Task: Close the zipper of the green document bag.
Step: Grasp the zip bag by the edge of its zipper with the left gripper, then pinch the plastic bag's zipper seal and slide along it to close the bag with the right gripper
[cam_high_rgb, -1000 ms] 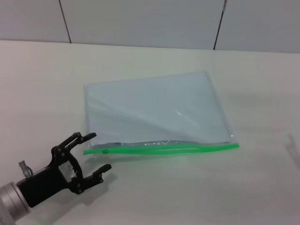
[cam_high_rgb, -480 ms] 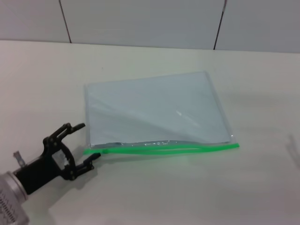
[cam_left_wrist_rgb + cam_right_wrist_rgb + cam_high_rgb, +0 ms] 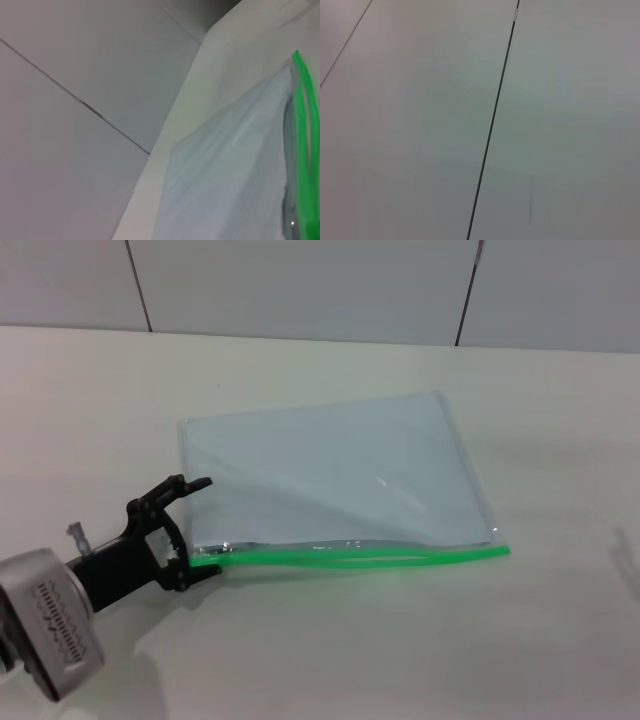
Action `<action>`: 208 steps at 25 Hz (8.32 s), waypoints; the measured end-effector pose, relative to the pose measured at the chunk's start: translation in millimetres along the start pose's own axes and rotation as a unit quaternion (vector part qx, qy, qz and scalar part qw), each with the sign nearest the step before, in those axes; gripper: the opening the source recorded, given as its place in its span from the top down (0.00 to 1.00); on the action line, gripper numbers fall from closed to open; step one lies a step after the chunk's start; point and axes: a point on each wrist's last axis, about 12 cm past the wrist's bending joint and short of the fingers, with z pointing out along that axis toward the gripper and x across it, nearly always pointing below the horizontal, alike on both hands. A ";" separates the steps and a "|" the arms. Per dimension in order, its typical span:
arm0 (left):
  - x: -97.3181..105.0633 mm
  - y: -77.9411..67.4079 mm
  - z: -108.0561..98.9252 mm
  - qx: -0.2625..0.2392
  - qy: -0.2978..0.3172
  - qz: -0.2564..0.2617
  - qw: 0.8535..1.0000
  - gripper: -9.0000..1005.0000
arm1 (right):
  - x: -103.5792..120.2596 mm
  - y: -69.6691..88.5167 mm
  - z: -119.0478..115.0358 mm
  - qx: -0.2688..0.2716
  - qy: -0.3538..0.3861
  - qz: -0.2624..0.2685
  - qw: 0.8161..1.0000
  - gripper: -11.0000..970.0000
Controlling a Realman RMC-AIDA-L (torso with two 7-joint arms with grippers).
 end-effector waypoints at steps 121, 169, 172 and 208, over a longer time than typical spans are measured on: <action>-48.2 37.2 66.8 -0.040 -0.112 0.065 0.991 0.94 | 18.6 141.8 58.2 -0.431 -0.083 -0.411 0.799 0.63; -46.0 35.5 64.3 -0.039 -0.107 0.066 0.991 0.94 | 13.3 151.8 49.4 -0.428 -0.084 -0.425 0.793 0.91; -45.8 35.4 64.2 -0.039 -0.107 0.066 0.991 0.94 | 13.8 150.5 48.7 -0.426 -0.081 -0.425 0.795 0.91; -44.7 32.2 62.0 -0.032 -0.106 0.067 0.992 0.94 | 23.6 129.0 49.2 -0.377 -0.028 -0.442 0.813 0.90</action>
